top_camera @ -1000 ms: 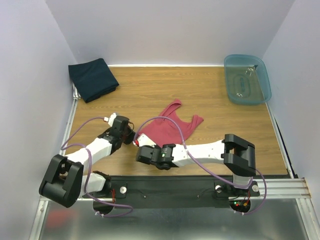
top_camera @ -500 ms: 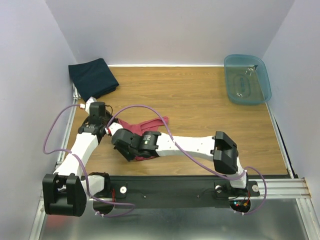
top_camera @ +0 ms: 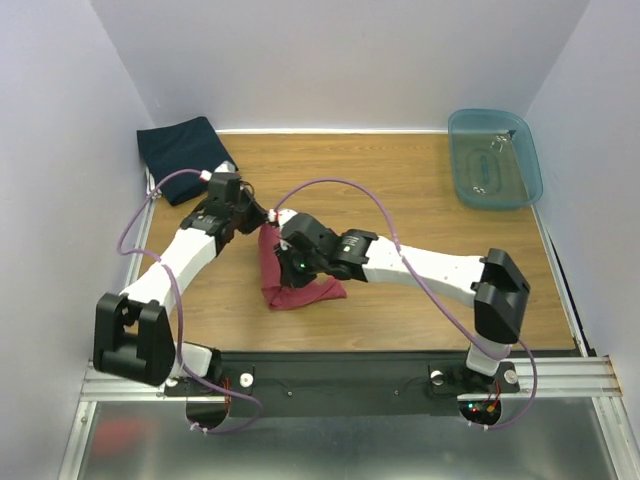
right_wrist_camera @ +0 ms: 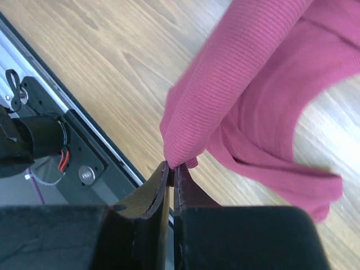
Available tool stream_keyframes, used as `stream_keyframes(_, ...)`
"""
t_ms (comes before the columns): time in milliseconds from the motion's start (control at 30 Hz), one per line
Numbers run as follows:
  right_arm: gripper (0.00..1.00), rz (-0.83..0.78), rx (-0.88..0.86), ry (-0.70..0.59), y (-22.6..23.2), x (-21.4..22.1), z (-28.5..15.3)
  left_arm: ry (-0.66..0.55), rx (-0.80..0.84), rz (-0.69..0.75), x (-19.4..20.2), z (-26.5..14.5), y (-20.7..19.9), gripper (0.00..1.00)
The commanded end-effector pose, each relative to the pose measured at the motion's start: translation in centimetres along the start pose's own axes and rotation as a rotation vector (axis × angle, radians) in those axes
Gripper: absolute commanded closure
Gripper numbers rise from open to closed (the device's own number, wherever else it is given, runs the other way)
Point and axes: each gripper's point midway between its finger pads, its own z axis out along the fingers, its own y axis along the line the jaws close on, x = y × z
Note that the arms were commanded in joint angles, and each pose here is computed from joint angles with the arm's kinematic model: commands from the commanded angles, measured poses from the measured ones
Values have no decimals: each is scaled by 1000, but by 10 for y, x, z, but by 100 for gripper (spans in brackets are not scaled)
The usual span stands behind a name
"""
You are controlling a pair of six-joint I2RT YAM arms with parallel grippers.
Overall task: Fold and stack the tank tops
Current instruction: Fold the tank top
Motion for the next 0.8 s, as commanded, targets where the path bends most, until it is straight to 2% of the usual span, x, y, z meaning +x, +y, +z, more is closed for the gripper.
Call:
stream_keyframes(0, 97, 87, -103, -92, 5, -16, -29, -38, 112, 32, -8, 7, -55, 100)
stream_keyframes(33, 97, 104, -85, -71, -6, -3, -27, -29, 114, 35, -4, 11, -59, 100)
stream_keyframes(300, 97, 218, -13, -110, -55, 22, -49, 62, 145, 75, 39, 44, -102, 100)
stream_keyframes(667, 95, 351, 151, -122, -116, 75, -65, 180, 167, 163, 101, 87, -131, 100)
stream_keyframes(767, 81, 398, 228, -141, -136, 86, -69, 196, 208, 182, 110, 90, -139, 82)
